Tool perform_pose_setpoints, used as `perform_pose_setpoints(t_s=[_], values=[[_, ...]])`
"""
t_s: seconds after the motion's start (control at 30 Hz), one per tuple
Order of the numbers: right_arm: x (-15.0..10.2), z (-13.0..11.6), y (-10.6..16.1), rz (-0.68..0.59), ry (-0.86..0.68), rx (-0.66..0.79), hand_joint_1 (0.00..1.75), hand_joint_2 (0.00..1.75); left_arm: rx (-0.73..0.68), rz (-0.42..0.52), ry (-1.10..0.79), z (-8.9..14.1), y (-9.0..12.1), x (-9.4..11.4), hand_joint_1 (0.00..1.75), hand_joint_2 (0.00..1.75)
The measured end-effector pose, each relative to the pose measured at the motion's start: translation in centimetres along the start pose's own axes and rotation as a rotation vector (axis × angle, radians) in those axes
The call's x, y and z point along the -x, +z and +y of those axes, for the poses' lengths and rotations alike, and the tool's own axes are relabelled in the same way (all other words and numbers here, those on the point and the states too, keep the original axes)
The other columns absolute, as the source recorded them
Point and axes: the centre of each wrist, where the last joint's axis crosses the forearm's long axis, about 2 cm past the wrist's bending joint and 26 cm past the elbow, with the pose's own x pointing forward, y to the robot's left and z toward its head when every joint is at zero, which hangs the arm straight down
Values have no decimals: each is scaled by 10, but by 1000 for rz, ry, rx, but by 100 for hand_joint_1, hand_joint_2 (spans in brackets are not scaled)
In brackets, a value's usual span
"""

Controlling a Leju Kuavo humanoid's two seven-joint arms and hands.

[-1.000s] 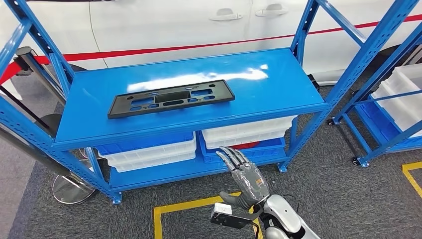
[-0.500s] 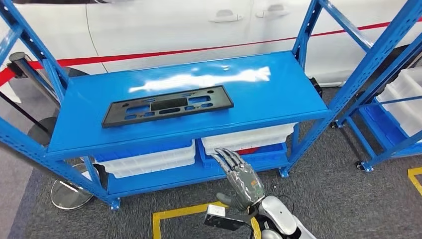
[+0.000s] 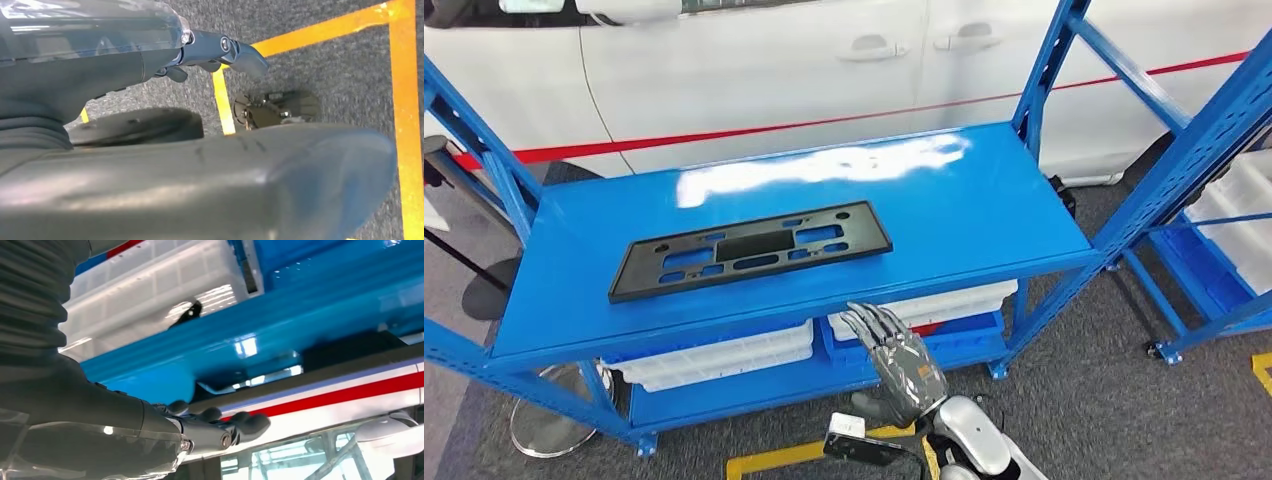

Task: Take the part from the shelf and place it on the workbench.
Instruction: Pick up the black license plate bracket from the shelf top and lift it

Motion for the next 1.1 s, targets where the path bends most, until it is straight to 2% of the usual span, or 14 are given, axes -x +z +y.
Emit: perform_pose_setpoints(t_s=[0.2, 0.33, 0.43, 0.63, 1.1], values=[[-1, -2, -3, -13, 30, 20, 0, 175, 0, -3, 1, 0, 0, -3, 0, 0], [-4, -2, -5, -81, 241, 75, 0, 175, 5, -2, 1, -1, 0, -2, 0, 0], [-8, 1, -5, -118, 309, 72, 0, 175, 17, -9, 1, -2, 0, -3, 0, 0], [-7, 3, -11, -128, 268, 71, 0, 175, 19, -17, 0, -3, 0, -4, 0, 0], [22, 28, -27, -178, 154, -31, 0, 175, -17, -18, 28, -5, 2, 3, 0, 0]])
